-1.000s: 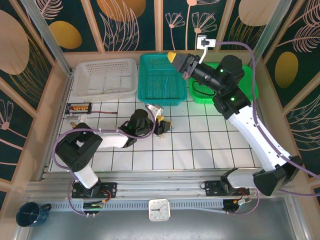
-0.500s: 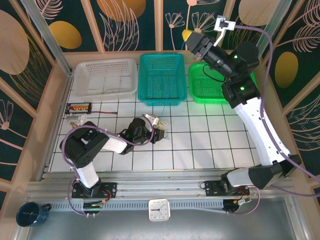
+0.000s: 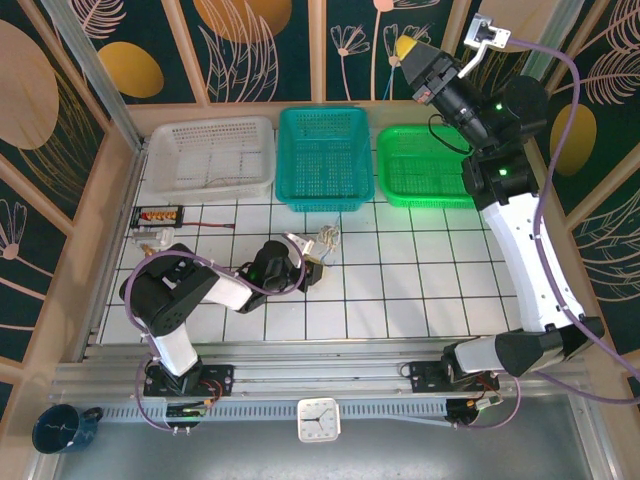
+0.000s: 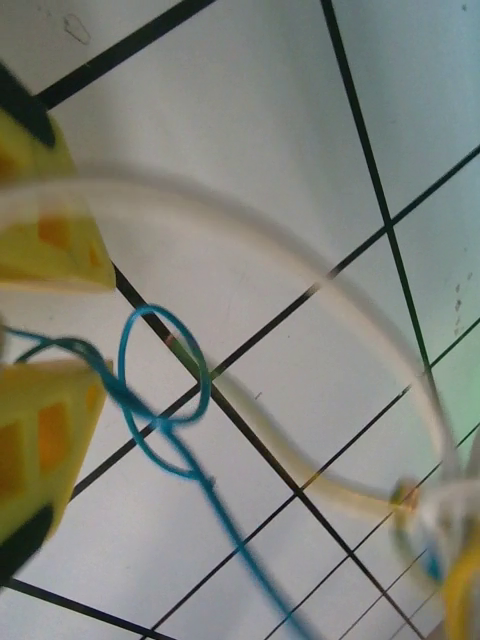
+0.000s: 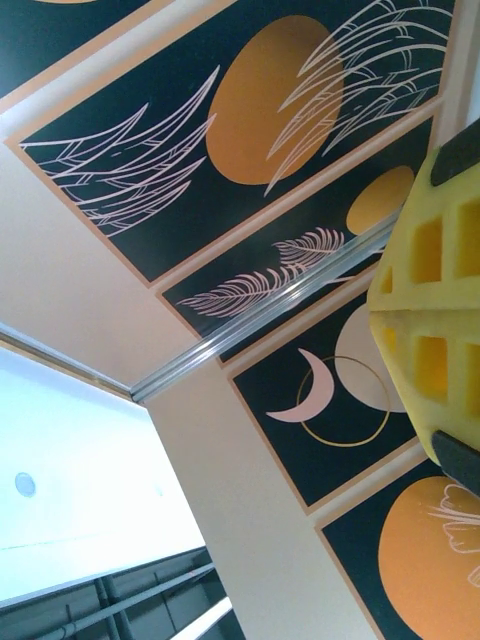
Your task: Untangle the cables
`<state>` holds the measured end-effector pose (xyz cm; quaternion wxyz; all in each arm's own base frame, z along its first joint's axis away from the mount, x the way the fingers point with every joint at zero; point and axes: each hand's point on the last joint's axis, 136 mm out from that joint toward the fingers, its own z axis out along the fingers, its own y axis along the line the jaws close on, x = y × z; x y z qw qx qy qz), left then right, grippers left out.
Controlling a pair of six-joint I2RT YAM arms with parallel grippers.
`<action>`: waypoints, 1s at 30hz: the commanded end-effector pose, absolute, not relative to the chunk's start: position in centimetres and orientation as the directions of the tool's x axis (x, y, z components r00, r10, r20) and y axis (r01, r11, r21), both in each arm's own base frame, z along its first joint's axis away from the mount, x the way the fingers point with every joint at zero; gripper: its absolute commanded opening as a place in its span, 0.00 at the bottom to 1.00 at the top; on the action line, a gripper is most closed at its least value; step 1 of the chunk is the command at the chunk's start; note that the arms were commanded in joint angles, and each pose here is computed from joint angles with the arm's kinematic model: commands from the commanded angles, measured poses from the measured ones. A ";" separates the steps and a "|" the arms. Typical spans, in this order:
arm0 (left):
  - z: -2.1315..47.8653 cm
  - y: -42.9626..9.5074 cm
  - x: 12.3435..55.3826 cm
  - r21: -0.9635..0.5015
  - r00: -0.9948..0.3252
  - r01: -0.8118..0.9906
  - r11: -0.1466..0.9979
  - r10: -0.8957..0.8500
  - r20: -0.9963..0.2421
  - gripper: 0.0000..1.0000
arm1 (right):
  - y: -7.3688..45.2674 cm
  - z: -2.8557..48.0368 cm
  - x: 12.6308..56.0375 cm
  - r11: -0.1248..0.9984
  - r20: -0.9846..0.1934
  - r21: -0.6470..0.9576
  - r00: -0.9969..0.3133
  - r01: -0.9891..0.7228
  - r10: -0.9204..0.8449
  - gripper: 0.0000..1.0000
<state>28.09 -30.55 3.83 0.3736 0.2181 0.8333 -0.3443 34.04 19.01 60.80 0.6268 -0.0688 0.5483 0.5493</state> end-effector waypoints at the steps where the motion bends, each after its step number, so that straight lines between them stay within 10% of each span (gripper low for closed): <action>1: 4.8 -30.4 28.2 -0.409 -0.606 0.628 0.662 0.086 -0.791 0.36 | 19.0 61.6 32.3 0.324 -0.751 0.496 -0.210 -0.806 0.626 0.00; 11: 8.7 -30.6 28.4 -0.389 -0.550 0.658 0.645 0.059 -0.833 0.79 | 21.8 52.3 31.9 0.306 -0.755 0.584 -0.365 -0.752 0.545 0.00; 30: 10.1 -35.3 31.7 -0.405 -0.545 0.705 0.582 0.079 -0.835 0.85 | 24.2 53.8 28.3 0.264 -0.777 0.545 -0.360 -0.796 0.516 0.00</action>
